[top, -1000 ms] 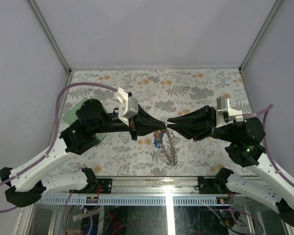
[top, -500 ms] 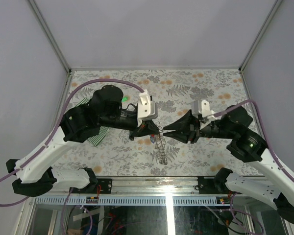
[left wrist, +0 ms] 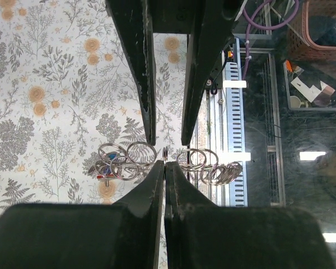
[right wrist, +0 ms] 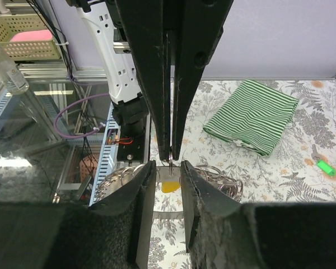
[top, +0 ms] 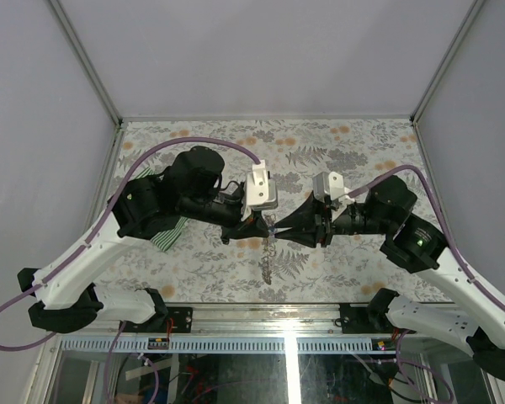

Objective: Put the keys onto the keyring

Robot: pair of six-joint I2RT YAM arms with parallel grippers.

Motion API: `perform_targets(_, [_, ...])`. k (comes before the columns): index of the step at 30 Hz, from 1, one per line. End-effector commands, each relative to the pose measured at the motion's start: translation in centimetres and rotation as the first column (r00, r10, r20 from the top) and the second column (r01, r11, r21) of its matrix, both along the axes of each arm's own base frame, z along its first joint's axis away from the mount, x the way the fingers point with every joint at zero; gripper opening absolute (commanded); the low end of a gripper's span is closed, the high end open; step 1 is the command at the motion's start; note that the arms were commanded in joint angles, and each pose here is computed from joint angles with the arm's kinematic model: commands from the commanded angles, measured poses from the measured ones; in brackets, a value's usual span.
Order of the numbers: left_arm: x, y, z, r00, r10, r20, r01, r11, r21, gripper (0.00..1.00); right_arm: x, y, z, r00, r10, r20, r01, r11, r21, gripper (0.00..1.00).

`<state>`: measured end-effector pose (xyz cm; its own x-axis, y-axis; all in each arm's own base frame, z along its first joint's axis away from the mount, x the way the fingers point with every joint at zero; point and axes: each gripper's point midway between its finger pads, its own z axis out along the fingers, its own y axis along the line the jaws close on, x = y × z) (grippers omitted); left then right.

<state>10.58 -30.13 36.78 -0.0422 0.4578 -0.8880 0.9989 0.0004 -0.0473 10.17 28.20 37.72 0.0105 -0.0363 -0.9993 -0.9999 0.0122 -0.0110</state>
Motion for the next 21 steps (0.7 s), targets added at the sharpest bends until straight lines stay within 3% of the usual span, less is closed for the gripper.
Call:
perform_targets(1, [-0.1,-0.1,2.4,0.998,-0.014,0.057,0.018,0.998,-0.063,0.00,-0.1,0.6,0.3,0.999,0.039,0.020,-0.039,0.999,0.019,0.31])
perform_targets(11, [-0.1,-0.3,2.2,0.998,-0.020,0.055,0.023,0.998,-0.059,0.00,0.3,1.5,-0.6,0.998,0.059,-0.011,-0.059,0.998,-0.003,0.30])
perform_targets(17, [0.0,-0.4,2.2,0.998,-0.021,0.053,0.024,0.998,-0.058,0.00,0.5,1.5,-0.9,0.999,0.049,-0.010,-0.049,0.999,-0.006,0.16])
perform_targets(21, [0.1,-0.4,2.1,0.998,-0.019,0.056,0.022,0.998,-0.055,0.00,0.6,1.4,-0.6,0.999,0.036,-0.005,-0.036,0.999,0.002,0.00])
